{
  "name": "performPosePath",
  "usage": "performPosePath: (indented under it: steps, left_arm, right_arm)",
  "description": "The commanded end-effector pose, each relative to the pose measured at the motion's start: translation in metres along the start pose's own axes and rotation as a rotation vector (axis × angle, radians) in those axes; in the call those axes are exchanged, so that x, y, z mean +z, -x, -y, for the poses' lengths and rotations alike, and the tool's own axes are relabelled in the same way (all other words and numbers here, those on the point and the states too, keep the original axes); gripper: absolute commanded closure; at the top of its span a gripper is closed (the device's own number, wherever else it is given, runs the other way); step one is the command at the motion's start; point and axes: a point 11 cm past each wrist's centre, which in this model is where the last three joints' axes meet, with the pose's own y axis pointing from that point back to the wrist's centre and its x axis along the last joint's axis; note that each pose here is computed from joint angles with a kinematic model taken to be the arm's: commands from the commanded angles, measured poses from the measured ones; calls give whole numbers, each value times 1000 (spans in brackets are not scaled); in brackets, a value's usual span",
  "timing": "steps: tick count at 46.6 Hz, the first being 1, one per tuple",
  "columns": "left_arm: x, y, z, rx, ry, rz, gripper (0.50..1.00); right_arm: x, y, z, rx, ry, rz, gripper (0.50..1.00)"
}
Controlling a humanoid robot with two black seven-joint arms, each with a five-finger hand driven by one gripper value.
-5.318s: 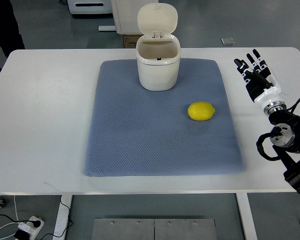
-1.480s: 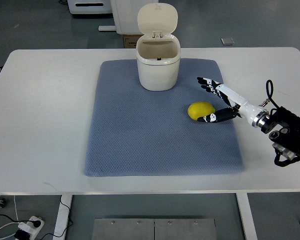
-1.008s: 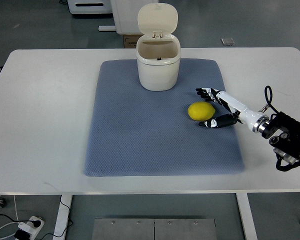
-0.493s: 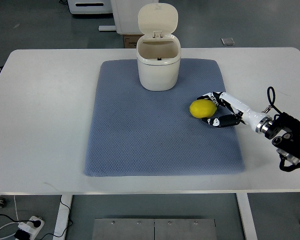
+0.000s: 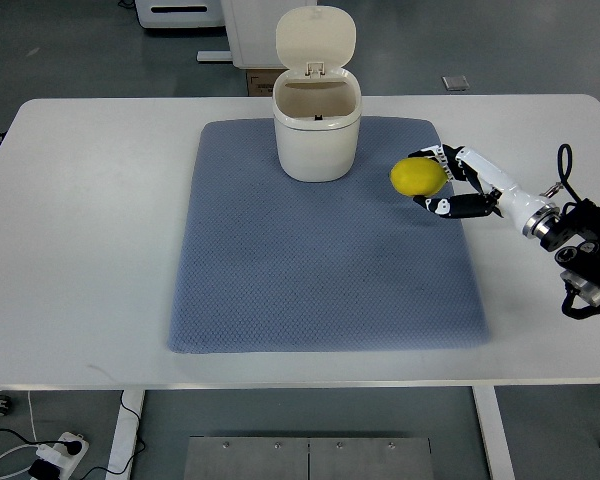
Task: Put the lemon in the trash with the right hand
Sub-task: 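Lift the lemon with the right hand and carry it over the bin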
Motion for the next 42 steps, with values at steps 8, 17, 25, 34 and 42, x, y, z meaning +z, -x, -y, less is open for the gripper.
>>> performPosePath:
  steps: [8,17,25,34,42]
  left_arm:
    - [0,0,0,0,0,0,500]
    - [0,0,0,0,0,0,500]
    - [0,0,0,0,0,0,500]
    - [0,0,0,0,0,0,500]
    - [0,0,0,0,0,0,500]
  right_arm:
    - [-31,-21,17,17,-60,-40,1000]
    - [-56,-37,35,32,-33,-77,1000]
    - [-80,-47,51,36,-9,-110,1000]
    - [-110,-50,72,28,9,-152,1000]
    - [-131,-45,86,-3,34,-228,1000]
